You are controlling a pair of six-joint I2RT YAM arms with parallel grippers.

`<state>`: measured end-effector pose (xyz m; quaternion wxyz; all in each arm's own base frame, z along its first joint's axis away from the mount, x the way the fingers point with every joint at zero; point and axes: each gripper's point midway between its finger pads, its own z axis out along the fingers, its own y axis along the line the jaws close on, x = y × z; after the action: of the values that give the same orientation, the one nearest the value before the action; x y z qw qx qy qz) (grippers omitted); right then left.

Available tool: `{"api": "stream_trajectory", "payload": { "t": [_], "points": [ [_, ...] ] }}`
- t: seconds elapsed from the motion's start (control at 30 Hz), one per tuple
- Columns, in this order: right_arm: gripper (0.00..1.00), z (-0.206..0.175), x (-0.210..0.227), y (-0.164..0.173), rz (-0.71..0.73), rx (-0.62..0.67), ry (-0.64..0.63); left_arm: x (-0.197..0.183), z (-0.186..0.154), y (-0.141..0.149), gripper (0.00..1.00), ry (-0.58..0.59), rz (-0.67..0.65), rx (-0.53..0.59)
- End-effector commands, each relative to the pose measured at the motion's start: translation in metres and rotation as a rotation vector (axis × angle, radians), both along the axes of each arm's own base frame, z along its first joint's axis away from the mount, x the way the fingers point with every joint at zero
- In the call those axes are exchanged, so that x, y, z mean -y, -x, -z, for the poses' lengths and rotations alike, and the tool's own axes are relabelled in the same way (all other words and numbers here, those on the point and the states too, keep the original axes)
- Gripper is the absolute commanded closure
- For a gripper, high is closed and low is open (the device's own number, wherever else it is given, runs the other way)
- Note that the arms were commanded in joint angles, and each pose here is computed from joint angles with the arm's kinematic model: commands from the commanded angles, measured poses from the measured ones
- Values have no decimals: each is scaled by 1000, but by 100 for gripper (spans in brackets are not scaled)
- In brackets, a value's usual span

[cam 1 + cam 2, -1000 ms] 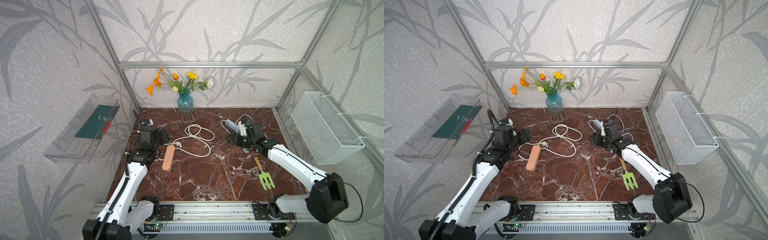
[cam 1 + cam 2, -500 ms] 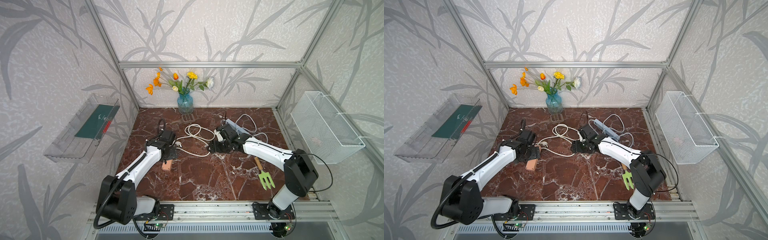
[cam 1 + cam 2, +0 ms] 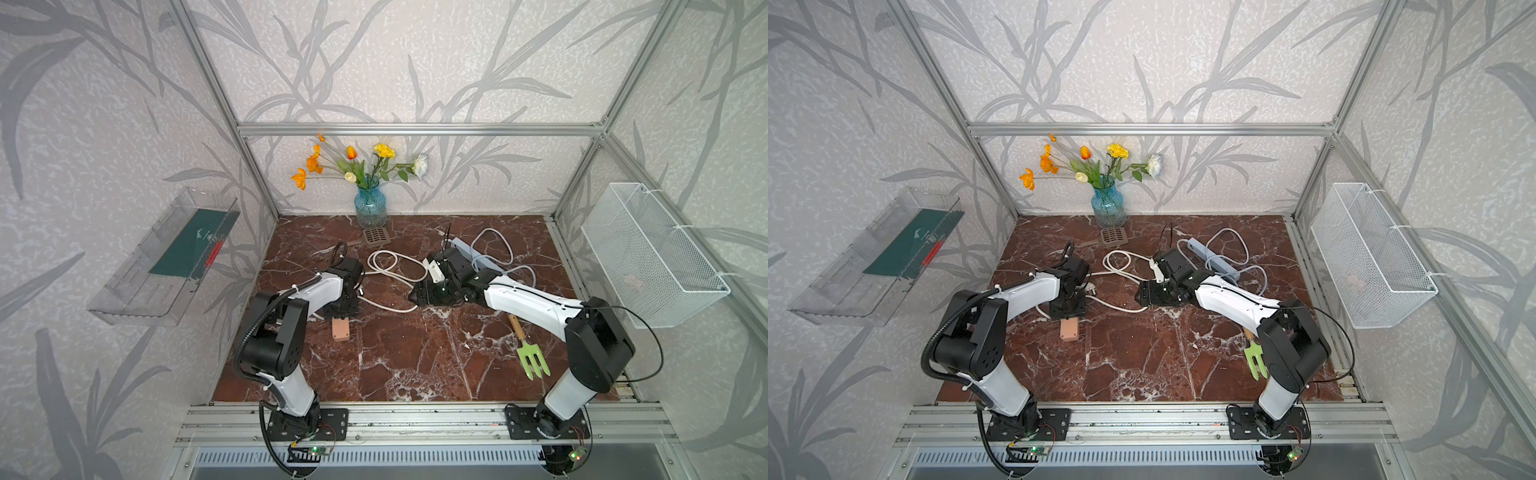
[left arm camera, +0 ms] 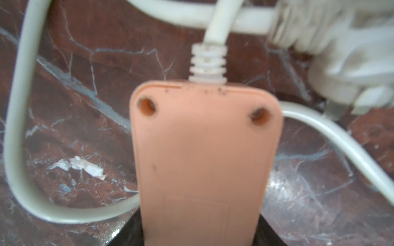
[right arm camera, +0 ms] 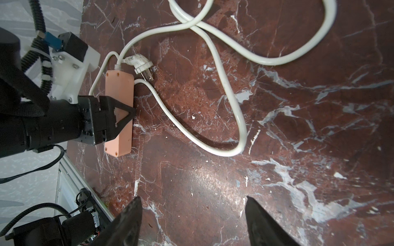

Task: Wrap the cord around the power strip
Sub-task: Pick up the power strip from the center of the board.

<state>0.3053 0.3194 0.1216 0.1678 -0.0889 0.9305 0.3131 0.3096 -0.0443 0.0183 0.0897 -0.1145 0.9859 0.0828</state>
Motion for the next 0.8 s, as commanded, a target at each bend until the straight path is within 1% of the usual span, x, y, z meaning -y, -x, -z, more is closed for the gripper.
{"api": "stream_trajectory", "payload": {
  "t": [0.0,0.07,0.17,0.2,0.23,0.3,0.37,0.43,0.53,0.6,0.63,0.7,0.77],
  "points": [
    [25,-3,-2,-2,-5,8,-23,7,18,9,53,47,21,-58],
    [25,-3,-2,-2,-4,7,-23,17,13,8,67,103,52,-45],
    [26,-4,-3,-3,-2,2,-35,35,-14,3,90,195,128,-7],
    [26,-6,-4,-4,-4,2,-44,41,-31,2,93,228,159,18],
    [27,-8,-5,-5,-5,-1,-52,48,-50,0,98,268,197,53],
    [27,-17,-6,-7,-2,3,-73,64,-90,-1,100,350,279,134],
    [27,-31,-8,-9,2,4,-113,88,-133,0,100,475,407,241],
    [27,-54,-9,-13,25,-5,-194,117,-178,1,100,619,518,359],
    [24,-91,-13,-18,44,-16,-348,156,-233,8,100,811,685,489],
    [18,-115,-16,-22,54,-25,-447,174,-255,12,100,899,762,528],
    [14,-127,-16,-24,59,-26,-492,181,-260,13,100,921,791,539],
    [9,-141,-11,-29,104,-34,-546,193,-265,18,100,940,849,536],
    [8,-151,-4,-36,154,-34,-602,204,-267,24,100,948,901,540]
  ]
}}
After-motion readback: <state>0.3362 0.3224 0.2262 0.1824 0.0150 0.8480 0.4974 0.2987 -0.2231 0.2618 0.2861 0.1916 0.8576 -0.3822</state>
